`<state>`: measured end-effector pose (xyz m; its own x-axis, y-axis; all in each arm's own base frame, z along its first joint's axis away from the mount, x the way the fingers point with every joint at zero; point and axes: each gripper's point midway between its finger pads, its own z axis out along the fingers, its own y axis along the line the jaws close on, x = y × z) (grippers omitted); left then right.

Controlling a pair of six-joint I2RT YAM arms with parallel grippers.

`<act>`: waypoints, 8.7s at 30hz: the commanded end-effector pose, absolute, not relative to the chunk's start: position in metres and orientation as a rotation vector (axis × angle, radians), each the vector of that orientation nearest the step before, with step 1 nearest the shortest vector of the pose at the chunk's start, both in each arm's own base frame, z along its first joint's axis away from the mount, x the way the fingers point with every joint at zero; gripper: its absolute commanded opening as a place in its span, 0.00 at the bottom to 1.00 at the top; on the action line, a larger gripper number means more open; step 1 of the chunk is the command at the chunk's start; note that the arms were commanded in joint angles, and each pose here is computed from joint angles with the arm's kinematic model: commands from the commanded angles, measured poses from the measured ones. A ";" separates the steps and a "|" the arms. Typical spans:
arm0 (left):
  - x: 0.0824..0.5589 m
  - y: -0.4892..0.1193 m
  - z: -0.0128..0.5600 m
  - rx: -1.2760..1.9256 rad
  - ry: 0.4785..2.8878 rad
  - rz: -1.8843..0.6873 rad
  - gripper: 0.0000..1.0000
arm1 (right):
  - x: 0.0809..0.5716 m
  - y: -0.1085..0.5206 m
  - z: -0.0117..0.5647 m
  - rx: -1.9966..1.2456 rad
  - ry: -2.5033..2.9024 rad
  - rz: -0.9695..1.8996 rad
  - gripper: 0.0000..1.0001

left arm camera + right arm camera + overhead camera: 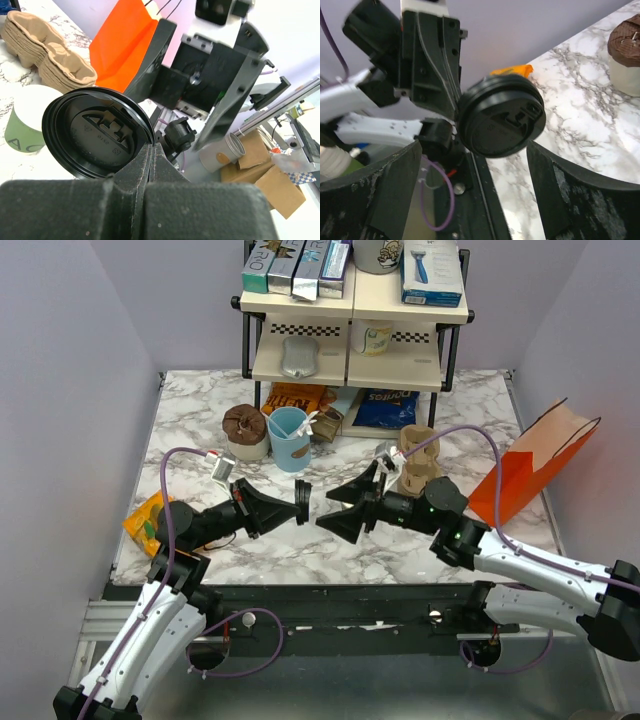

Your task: Pack the takeout coffee

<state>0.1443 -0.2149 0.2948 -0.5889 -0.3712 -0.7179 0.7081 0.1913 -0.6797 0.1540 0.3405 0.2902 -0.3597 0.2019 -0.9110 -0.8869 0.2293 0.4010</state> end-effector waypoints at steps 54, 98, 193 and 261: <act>0.178 -0.234 0.241 0.343 1.754 -1.205 0.00 | 0.218 0.346 0.208 -0.066 2.288 0.988 0.47; 0.139 -0.161 0.067 -0.304 2.480 -0.694 0.59 | 0.154 0.370 0.101 -0.762 2.431 0.794 0.54; 0.145 -0.155 0.051 -0.410 2.461 -0.635 0.00 | 0.146 0.384 0.066 -0.639 2.494 0.647 0.01; 0.287 -0.044 0.070 -0.903 2.176 -0.176 0.93 | 0.137 0.285 0.132 -0.681 2.168 0.668 0.77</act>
